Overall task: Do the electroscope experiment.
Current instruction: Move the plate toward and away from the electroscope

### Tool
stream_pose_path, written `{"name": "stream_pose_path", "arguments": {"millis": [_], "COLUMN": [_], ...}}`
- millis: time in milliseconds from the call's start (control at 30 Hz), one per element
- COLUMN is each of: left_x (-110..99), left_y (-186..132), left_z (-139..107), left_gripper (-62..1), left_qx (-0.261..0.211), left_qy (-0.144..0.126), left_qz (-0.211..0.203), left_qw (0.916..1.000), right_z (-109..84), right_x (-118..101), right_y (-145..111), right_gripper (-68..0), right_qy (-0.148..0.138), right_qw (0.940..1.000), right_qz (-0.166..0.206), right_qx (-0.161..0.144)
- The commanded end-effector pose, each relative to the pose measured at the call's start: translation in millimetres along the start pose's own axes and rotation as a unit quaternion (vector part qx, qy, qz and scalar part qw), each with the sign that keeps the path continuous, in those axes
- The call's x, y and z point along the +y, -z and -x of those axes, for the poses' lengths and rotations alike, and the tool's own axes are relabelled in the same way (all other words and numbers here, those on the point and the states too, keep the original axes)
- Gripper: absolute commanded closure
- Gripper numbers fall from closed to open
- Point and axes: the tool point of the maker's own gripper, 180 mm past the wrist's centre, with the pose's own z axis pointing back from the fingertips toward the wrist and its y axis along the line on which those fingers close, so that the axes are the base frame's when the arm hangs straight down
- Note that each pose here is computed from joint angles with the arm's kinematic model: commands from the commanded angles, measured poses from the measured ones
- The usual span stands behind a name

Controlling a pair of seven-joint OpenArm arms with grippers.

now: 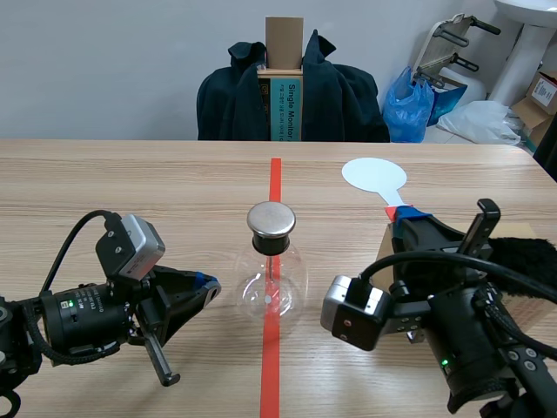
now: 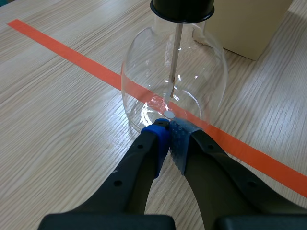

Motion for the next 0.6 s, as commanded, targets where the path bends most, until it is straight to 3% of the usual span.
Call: {"name": "stream_pose_path", "arguments": {"millis": [0, 200, 567], "left_x": [-1.6, -1.6, -1.6], "left_y": [1.8, 1.8, 1.8], "left_z": [-9.0, -9.0, -9.0], "left_gripper": [-1.7, -1.7, -1.7], "left_qx": [-0.018, -0.018, -0.018], "left_qy": [-0.003, -0.003, -0.003], "left_qz": [0.0, 0.0, 0.0], "left_qw": [0.9998, 0.9998, 0.9998], "right_z": [-0.6, -24.9, -65.3], "right_x": [-8.9, -8.7, -8.1], "right_y": [2.7, 0.6, -10.6], "right_gripper": [-0.7, -0.7, -0.7], "right_qy": [-0.004, -0.005, -0.006], "right_qw": [0.9998, 0.9969, 0.9812], "right_qz": [0.016, 0.016, 0.016], "right_qx": [-0.009, -0.077, -0.192]}}
